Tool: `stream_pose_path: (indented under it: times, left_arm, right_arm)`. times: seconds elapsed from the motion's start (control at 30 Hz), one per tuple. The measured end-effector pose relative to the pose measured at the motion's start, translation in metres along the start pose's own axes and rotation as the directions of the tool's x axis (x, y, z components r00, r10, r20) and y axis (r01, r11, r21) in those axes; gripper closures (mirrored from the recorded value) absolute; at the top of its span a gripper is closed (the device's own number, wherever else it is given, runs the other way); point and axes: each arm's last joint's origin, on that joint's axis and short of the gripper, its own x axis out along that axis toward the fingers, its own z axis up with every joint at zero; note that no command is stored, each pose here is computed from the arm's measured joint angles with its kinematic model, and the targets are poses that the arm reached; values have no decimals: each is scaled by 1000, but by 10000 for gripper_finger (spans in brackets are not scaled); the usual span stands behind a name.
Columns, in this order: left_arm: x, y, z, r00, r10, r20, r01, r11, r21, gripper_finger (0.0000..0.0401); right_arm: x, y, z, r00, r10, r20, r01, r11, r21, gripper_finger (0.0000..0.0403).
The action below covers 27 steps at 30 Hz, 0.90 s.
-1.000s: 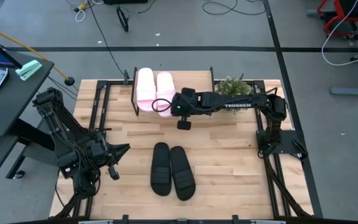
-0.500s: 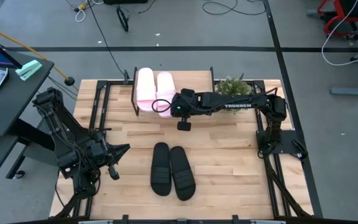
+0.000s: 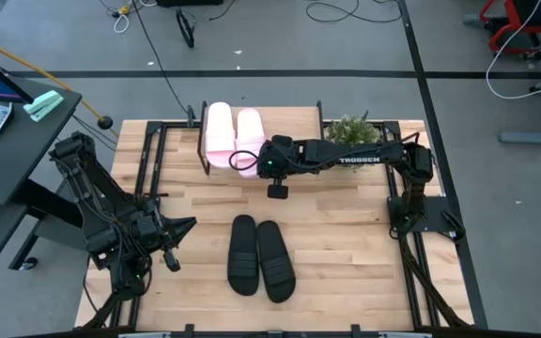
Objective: Pick and place slides into the shelf
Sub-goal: Put the pink slide on the shelf, then put the right black slide on the shelf
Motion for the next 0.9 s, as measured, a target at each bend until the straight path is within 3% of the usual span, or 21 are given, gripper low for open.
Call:
stream_pose_path:
  times: [0.33,0.6,0.9]
  left_arm:
    - [0,0,0,1000,0,0,0,1000,0,374]
    - [0,0,0,1000,-4,-12,4,1000,6,363]
    - [0,-1,-4,991,-39,-131,47,997,55,373]
  right_arm:
    - [-4,0,-2,1000,13,-16,-13,1000,-10,360]
    - [-34,-2,-7,998,43,-38,-42,999,25,317]
    - [-90,34,-15,942,331,-50,-320,934,157,299]
